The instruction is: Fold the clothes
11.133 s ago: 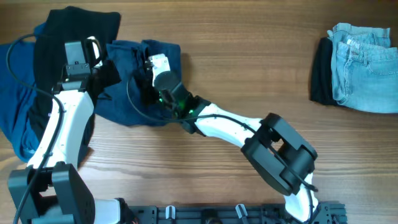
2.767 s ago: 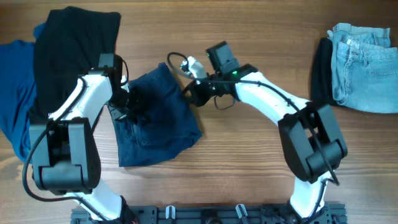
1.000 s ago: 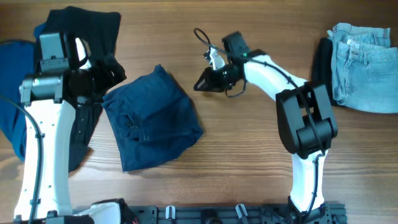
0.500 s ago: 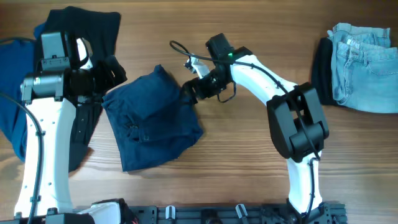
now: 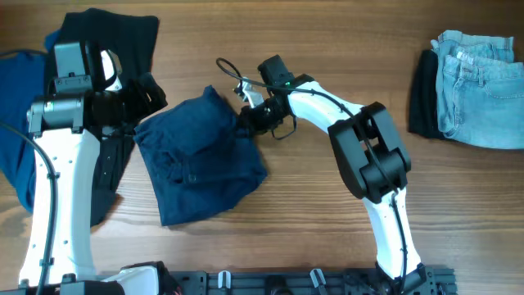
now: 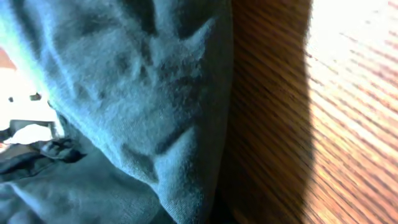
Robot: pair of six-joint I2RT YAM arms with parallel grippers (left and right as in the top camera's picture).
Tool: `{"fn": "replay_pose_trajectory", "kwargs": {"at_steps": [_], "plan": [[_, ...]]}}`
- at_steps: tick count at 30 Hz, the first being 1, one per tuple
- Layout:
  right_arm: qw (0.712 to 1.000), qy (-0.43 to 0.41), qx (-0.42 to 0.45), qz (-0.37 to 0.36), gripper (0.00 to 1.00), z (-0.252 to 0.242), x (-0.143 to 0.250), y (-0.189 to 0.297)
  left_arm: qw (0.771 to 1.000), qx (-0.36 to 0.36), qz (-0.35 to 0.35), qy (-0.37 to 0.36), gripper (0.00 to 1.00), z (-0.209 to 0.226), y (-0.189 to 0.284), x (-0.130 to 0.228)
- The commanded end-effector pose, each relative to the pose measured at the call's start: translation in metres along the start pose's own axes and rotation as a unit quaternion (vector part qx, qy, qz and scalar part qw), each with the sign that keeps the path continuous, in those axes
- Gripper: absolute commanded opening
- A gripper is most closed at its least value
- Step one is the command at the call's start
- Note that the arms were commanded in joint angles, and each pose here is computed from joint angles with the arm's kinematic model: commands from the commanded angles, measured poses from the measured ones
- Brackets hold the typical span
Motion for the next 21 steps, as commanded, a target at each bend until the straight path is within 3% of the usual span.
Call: {"fn": "replay_pose_trajectory", "kwargs": {"at_steps": [1, 8, 11, 12, 14, 15, 17, 21], "plan": [[0.999, -0.030, -0.018, -0.026, 0.04, -0.015, -0.011, 0.021, 1.000, 0.001, 0.003, -0.008, 1.00, 0.000, -0.001, 0.000], [0.990, -0.079, -0.011, -0.116, 0.04, -0.073, -0.030, 0.109, 1.000, -0.001, 0.009, -0.007, 1.00, 0.001, -0.006, 0.000], [0.983, -0.117, 0.000, -0.139, 0.04, -0.104, -0.023, 0.143, 1.000, -0.002, 0.010, -0.007, 1.00, 0.001, -0.007, 0.000], [0.972, -0.182, 0.042, -0.144, 0.04, -0.132, -0.011, 0.160, 1.000, -0.002, 0.010, -0.007, 1.00, 0.001, -0.007, 0.000], [0.969, -0.193, 0.056, -0.147, 0.04, -0.139, -0.007, 0.167, 1.000, -0.002, 0.011, -0.005, 1.00, 0.002, -0.007, 0.001], [0.967, -0.194, 0.070, -0.150, 0.09, -0.142, -0.006, 0.173, 1.000, 0.000, 0.012, -0.005, 1.00, 0.001, -0.008, 0.001], [0.963, -0.191, 0.105, -0.158, 0.33, -0.141, -0.007, 0.188, 1.000, 0.008, 0.019, -0.006, 1.00, -0.002, -0.009, 0.003], [0.956, -0.134, 0.178, -0.189, 0.60, -0.104, -0.014, 0.238, 1.000, 0.008, 0.025, -0.012, 0.99, -0.004, -0.016, 0.004]]}}
Point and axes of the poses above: each gripper's point midway between its finger pads, its own y axis back along the fingers, its own z axis along the line the jaws close on, x = y × z, the point moved 3 cm from there along y, back along the fingers, and after that the axes turned 1 degree about y, right-handed, at the moved point
